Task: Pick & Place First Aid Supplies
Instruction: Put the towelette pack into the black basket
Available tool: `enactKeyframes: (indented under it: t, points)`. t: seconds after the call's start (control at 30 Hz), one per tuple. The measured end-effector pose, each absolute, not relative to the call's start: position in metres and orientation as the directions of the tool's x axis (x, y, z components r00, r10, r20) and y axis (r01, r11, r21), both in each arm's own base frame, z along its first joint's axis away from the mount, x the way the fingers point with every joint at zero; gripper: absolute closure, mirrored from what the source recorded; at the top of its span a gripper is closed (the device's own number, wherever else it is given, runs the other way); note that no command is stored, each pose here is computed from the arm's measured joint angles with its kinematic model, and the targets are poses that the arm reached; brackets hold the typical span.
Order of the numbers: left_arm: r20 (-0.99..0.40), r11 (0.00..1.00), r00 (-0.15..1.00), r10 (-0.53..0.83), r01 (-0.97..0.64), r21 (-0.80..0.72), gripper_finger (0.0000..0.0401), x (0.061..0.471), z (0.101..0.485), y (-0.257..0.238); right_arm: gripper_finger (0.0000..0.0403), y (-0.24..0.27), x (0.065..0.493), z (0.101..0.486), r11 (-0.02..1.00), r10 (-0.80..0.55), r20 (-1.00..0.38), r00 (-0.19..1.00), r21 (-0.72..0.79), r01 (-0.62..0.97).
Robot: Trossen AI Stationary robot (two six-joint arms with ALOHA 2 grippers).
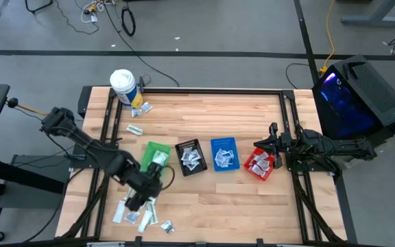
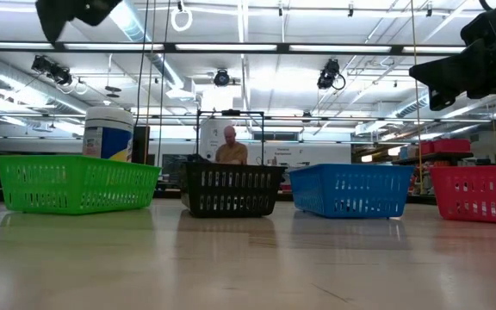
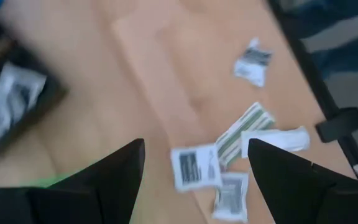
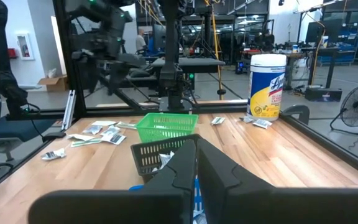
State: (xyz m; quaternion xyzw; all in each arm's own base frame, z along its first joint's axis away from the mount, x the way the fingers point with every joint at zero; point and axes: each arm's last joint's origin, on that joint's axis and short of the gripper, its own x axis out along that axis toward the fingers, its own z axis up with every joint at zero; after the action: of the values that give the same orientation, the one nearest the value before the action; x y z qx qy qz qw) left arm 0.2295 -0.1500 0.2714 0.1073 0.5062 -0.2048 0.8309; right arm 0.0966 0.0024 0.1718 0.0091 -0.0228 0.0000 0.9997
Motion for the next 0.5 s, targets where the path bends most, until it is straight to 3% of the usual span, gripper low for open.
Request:
enactKeyframes:
  t: [0.23,0.5]
  points:
    - [-0.87,0.773,0.401,-0.287,0.634,0.037,0.0105,0.231,0.258,-0.181,0.038,0.002,0.097,0.172,1.0,0.0,0.046,0.999,0.019,0.0]
    - [-0.862,0.728,0.39,-0.325,0.685,0.036,0.0105,0.235,0.241,-0.213,0.038,0.002,0.097,0.172,1.0,0.0,0.046,0.999,0.018,-0.001]
